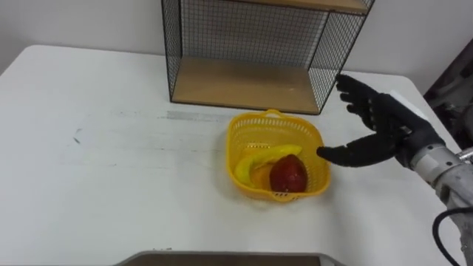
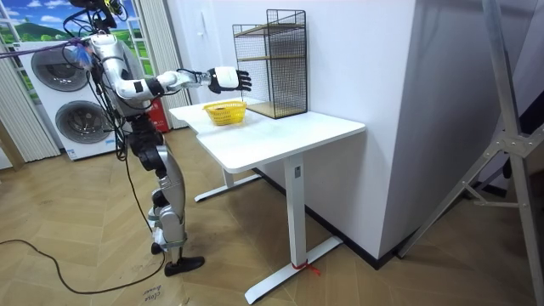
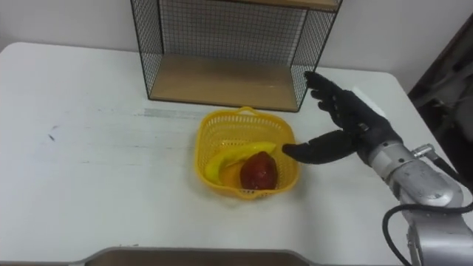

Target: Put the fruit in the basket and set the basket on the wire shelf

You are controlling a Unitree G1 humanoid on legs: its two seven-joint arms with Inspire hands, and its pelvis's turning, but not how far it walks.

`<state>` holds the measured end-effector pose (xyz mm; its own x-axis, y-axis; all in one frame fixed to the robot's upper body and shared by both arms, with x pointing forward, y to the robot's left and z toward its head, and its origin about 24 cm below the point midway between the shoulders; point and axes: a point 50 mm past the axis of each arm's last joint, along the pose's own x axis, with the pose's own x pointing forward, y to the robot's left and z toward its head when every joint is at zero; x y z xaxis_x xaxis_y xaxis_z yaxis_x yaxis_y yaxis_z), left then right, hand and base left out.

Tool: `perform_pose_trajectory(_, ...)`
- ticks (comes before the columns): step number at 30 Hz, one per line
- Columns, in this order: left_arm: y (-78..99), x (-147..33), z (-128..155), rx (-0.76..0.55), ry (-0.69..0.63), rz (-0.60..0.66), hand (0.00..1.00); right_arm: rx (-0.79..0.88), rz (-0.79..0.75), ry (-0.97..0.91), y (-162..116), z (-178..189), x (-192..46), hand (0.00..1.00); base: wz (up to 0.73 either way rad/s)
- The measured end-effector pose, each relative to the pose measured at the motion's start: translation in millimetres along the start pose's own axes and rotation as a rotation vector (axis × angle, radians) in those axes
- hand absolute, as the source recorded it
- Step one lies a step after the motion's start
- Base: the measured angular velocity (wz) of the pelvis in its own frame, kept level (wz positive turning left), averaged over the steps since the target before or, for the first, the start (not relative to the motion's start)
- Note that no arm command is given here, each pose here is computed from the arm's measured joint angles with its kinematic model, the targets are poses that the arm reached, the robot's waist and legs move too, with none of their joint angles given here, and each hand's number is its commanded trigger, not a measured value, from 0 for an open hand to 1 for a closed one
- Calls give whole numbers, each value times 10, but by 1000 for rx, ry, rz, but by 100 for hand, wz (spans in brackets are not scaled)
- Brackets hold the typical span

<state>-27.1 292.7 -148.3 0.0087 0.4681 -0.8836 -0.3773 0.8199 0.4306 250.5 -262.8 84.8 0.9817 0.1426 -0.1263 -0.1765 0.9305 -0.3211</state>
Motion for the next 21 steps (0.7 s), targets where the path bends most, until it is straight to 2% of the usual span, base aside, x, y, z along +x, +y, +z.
perform_pose_trajectory(1,5,0,-3,-22,3,8,0,11,-18,-5,-18,4,-4,0,0)
perform_pose_trajectory(4,34,-4,-16,-200,19,53,0,105,-102,-31,-116,-1,-55,0,0)
perform_pose_trajectory(7,72,-13,-32,-459,59,116,0,184,-197,-49,-159,-15,-119,0,1)
perform_pose_trajectory(9,178,-20,44,-715,72,187,0,233,-267,-31,-181,-80,-189,0,0)
perform_pose_trajectory(10,215,-24,77,-782,68,203,0,242,-284,-26,-191,-96,-217,0,0)
perform_pose_trajectory(12,382,-61,238,-1006,21,271,0,256,-357,0,-229,-160,-305,0,0)
perform_pose_trajectory(15,618,-156,480,-1216,-43,360,0,280,-452,40,-232,-258,-387,0,-4)
perform_pose_trajectory(19,874,-407,896,-1276,-245,463,0,260,-558,91,-244,-353,-528,0,-7)
perform_pose_trajectory(21,1067,-683,1168,-1294,-423,543,0,244,-624,128,-230,-447,-635,0,-4)
